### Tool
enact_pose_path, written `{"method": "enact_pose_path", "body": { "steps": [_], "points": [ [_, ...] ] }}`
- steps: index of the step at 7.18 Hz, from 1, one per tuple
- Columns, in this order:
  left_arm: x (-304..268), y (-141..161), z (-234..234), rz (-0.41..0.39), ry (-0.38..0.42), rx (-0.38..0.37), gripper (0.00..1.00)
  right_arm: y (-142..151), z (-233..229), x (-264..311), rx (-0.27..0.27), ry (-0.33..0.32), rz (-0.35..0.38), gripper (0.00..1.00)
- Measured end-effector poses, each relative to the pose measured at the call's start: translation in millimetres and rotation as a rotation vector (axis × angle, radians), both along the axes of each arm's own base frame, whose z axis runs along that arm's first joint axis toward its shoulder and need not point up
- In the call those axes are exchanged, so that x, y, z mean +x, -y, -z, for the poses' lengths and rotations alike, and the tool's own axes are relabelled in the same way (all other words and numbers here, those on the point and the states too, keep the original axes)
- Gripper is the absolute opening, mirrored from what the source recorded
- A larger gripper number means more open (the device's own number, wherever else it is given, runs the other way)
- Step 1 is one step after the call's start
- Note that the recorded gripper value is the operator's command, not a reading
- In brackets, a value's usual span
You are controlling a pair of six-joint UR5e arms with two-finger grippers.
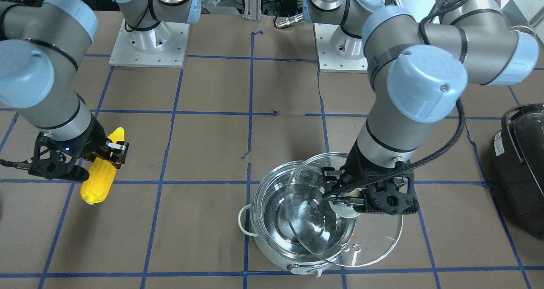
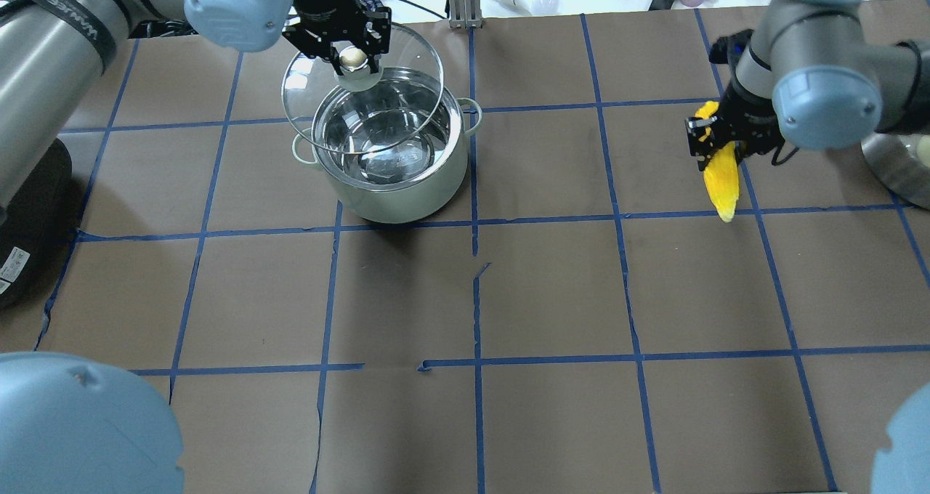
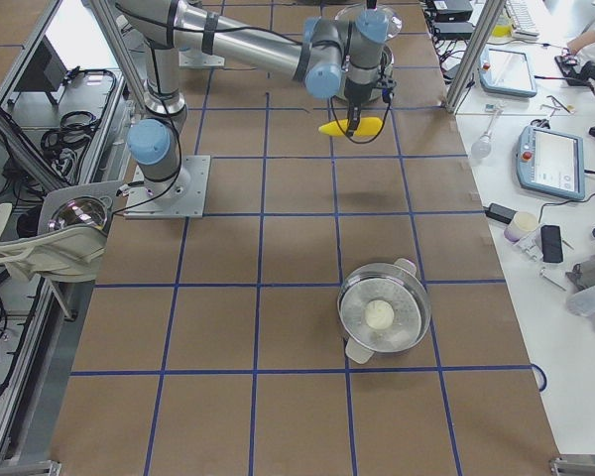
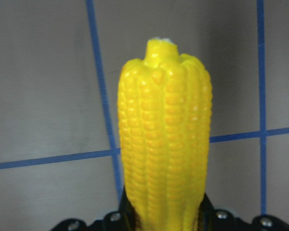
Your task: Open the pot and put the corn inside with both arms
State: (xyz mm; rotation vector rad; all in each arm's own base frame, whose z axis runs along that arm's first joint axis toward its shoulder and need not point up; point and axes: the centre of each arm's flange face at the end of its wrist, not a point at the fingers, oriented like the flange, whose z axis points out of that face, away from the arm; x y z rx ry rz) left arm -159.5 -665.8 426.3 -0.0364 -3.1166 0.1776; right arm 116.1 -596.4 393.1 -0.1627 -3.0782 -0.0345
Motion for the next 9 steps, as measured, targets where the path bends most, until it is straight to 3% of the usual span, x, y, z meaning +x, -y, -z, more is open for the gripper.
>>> {"method": "enact_pose_path", "body": {
  "steps": [1,3,5,8,9],
  "points": [
    [32,0,-5,0.013,0.009,0.016,0.0,4,-32,62,-0.018,0.002,0.015,0.0],
    [98,-2,-4,0.003,0.014,0.057,0.0,21,-46,179,-0.065,0.016,0.028,0.0],
    [144,-16,18,-0.018,0.008,0.112,0.0,42,-21,272,-0.096,0.042,0.0,0.0],
    [200,-37,78,0.025,0.003,0.139,0.0,56,35,338,-0.129,0.126,-0.046,0.0],
    [209,-44,100,0.03,0.008,0.125,0.0,56,51,351,-0.133,0.133,-0.081,0.99]
  ]
}}
